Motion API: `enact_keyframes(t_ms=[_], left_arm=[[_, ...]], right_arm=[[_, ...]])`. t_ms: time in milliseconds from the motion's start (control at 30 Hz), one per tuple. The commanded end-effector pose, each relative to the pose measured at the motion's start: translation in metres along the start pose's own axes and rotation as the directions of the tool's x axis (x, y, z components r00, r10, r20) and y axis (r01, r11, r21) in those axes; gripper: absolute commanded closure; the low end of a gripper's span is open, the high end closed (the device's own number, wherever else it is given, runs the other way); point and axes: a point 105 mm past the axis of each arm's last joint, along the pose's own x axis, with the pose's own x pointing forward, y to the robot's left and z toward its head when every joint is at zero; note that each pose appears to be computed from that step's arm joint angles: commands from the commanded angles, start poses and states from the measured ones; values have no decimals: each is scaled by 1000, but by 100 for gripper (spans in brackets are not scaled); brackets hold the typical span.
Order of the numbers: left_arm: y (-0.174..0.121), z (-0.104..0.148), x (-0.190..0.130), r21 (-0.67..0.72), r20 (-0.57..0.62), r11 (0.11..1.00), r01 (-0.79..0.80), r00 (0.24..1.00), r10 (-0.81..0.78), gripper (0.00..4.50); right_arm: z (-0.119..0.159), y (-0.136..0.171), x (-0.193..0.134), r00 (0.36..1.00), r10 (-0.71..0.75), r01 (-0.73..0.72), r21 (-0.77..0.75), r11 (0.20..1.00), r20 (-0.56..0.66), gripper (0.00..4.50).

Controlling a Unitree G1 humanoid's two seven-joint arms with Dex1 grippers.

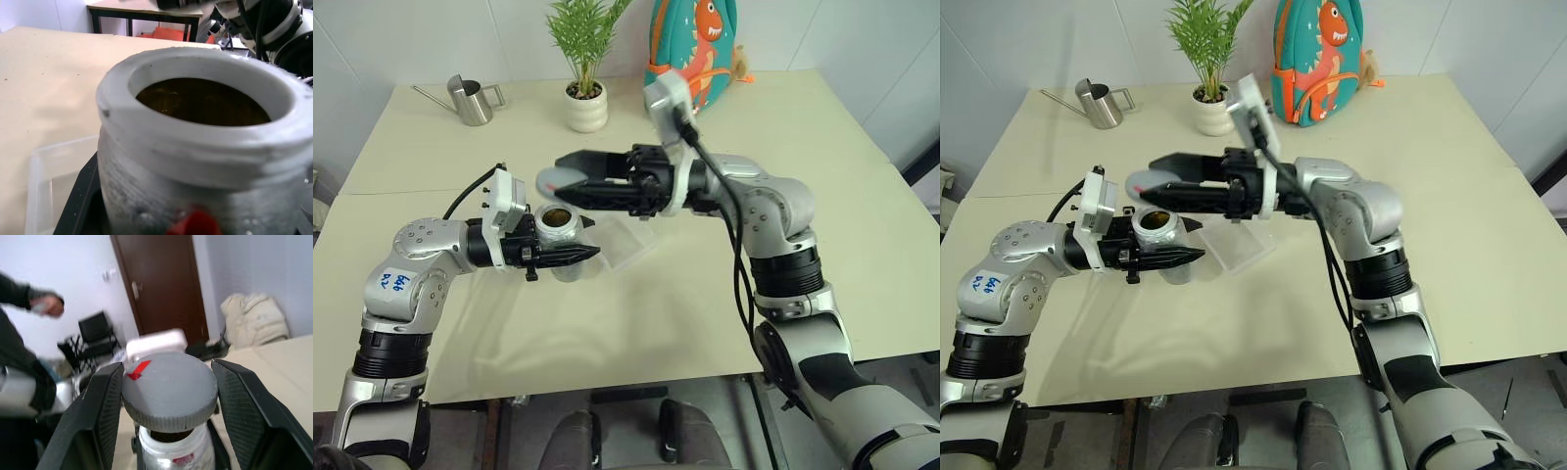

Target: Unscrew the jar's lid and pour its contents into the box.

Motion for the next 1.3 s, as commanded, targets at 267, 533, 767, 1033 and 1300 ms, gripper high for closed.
enact_keyframes(t_ms=[267,533,767,1033,1300], left_arm=[[-1,7,-15,33,9,998,-51,999,51,253],[3,9,-18,29,15,997,-72,997,71,253],[6,12,-17,36,19,997,-71,997,71,253],[31,17,-21,128,3,978,-165,986,166,253],[72,20,-7,231,-77,946,-225,966,248,253]], right_arm=[[-40,-87,-148,754,-652,615,-257,746,-87,201],[-106,-103,-234,470,-877,816,-329,475,-102,201],[-108,-98,-248,453,-890,841,-305,446,-52,1],[-43,-50,-194,783,-617,555,-362,749,-74,1],[-49,0,-175,828,-487,374,-374,849,-278,1]])
